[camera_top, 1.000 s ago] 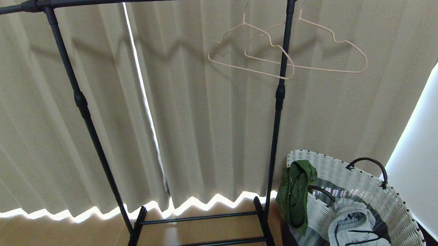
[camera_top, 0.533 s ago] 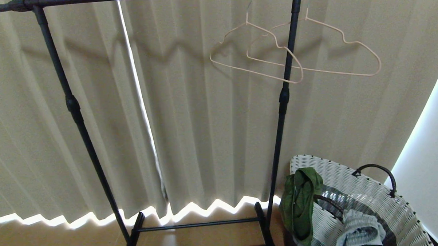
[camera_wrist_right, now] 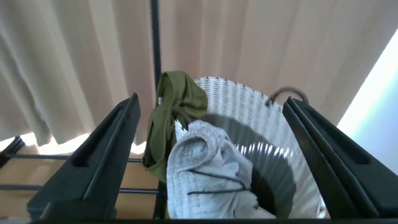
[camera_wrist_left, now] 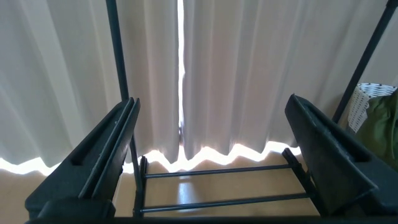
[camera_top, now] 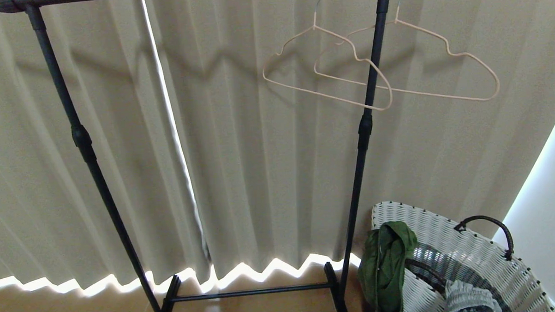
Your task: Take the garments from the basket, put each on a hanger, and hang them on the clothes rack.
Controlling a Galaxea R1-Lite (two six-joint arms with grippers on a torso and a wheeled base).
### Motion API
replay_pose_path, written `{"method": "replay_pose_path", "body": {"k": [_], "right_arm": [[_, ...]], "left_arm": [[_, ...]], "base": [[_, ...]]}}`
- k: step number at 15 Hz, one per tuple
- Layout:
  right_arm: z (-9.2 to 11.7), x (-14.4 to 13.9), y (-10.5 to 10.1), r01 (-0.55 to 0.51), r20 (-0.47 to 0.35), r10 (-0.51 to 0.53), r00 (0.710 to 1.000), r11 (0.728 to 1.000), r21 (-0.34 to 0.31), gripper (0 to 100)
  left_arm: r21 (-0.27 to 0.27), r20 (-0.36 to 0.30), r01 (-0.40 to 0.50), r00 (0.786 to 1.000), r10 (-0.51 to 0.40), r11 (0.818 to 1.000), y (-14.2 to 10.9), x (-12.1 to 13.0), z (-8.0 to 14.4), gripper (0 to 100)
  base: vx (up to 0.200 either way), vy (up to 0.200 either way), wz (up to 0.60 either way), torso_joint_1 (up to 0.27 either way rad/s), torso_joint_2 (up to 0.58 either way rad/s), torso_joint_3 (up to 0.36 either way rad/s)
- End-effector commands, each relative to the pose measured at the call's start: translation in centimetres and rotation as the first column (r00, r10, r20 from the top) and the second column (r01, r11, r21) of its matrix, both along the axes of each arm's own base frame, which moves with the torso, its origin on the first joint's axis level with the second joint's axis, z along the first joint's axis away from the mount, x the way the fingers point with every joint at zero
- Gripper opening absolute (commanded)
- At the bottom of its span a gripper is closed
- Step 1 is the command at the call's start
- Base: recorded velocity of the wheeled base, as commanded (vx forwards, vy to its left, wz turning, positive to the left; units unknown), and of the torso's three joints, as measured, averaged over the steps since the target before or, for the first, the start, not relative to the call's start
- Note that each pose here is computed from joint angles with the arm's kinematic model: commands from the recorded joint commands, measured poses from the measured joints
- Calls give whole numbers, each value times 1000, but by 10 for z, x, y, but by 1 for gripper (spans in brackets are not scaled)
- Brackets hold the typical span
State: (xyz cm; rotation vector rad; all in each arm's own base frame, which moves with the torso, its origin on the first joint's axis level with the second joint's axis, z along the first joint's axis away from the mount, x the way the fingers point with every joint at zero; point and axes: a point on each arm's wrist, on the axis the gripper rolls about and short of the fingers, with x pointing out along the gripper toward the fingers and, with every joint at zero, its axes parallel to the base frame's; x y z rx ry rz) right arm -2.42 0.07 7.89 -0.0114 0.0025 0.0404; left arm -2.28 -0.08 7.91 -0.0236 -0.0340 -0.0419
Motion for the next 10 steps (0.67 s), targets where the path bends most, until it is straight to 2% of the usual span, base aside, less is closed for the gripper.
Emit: {"method": "replay_pose_path", "body": {"k": [1,2,4,5,6,7,8,9,10], "right_arm": [[40,-3,0,-91,-25,90,996,994,-60,100],[53,0,0,-119,-124,108,986,990,-81,100],[69,14,0,-185,-312,128,941,970,-161,100],[78,34,2,-207,-424,104,899,957,-205,100],[81,62,3,-215,-548,51,835,947,-239,100],[80,72,3,-219,-594,29,804,943,-250,100],[75,88,3,-231,-671,-6,742,937,-264,100],[63,109,4,-263,-766,-39,642,927,-267,100],[57,119,5,-295,-807,-44,589,917,-266,100]], "left_arm": [[0,1,0,1000,0,1000,0,0,0,100],[0,1,0,1000,0,1000,0,0,0,100],[0,1,0,1000,0,1000,0,0,0,100],[-2,1,0,1000,0,1000,0,0,0,100],[-2,1,-2,1000,2,1000,0,0,0,100],[-2,1,-2,1000,2,1000,0,0,0,100],[-2,1,-2,1000,2,1000,0,0,0,100],[-2,1,-2,1000,2,1000,0,0,0,100],[-2,1,-2,1000,2,1000,0,0,0,100]], "base": [[0,0,0,0,0,0],[0,0,0,0,0,0],[0,0,0,0,0,0],[0,0,0,0,0,0],[0,0,0,0,0,0],[0,0,0,0,0,0],[0,0,0,0,0,0],[0,0,0,0,0,0],[0,0,0,0,0,0]]}}
